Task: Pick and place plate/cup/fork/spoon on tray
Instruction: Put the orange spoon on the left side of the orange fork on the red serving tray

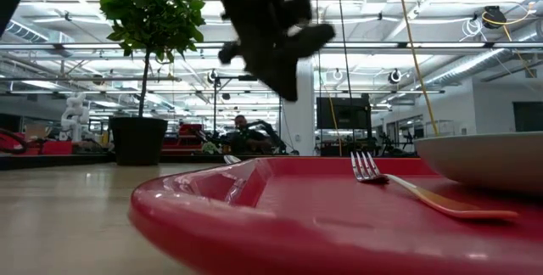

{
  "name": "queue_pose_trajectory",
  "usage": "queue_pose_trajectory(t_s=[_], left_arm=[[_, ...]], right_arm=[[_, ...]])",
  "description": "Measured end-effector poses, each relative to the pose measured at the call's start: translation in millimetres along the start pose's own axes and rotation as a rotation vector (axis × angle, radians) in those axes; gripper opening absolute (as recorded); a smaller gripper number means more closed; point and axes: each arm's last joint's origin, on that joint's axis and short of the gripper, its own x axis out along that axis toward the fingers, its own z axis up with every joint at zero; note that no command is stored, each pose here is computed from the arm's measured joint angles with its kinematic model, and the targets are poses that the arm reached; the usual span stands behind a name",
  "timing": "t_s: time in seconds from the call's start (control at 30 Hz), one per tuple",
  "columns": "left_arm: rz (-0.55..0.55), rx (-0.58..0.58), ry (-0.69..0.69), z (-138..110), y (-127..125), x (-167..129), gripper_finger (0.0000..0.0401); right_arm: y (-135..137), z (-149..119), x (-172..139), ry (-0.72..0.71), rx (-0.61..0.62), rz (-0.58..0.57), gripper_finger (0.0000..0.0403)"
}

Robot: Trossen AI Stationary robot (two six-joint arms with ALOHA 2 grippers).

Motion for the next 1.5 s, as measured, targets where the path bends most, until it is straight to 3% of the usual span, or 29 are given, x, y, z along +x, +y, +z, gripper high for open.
queue_pose_trajectory(t_s=[0.2, 0.33, 0.53, 0.67, 0.77, 0.93, 1.23, 1.5], left_arm=[[0.062, -0.333, 0.127, 1, 37, 33, 0.0065], [0.087, -0.520, 0.185, 3, 54, 45, 0.0086], [0.105, -0.658, 0.187, 3, 56, 50, 0.0164], [0.113, -0.747, 0.189, 1, 53, 49, 0.0206], [0.127, -0.785, 0.198, -4, 48, 51, 0.0217], [0.159, -0.820, 0.213, -13, 43, 60, 0.0206], [0.218, -0.870, 0.232, -21, 45, 78, 0.0137], [0.249, -0.843, 0.259, -21, 54, 84, 0.0093]], right_arm=[[0, 0, 0, 0.002, -0.026, 0.002, 0.0000], [-1, -1, 0, 0.014, -0.111, -0.003, 0.0000], [-3, 0, 0, 0.009, -0.285, -0.011, 0.0000], [-9, 4, -1, -0.005, -0.329, -0.034, 0.0000], [-14, 7, -2, -0.013, -0.333, -0.053, 0.0000], [-19, 6, -6, 0.002, -0.345, -0.072, 0.0000], [-23, -2, -10, 0.093, -0.367, -0.069, 0.0000], [-22, 1, -10, 0.066, -0.359, -0.062, 0.0000]])
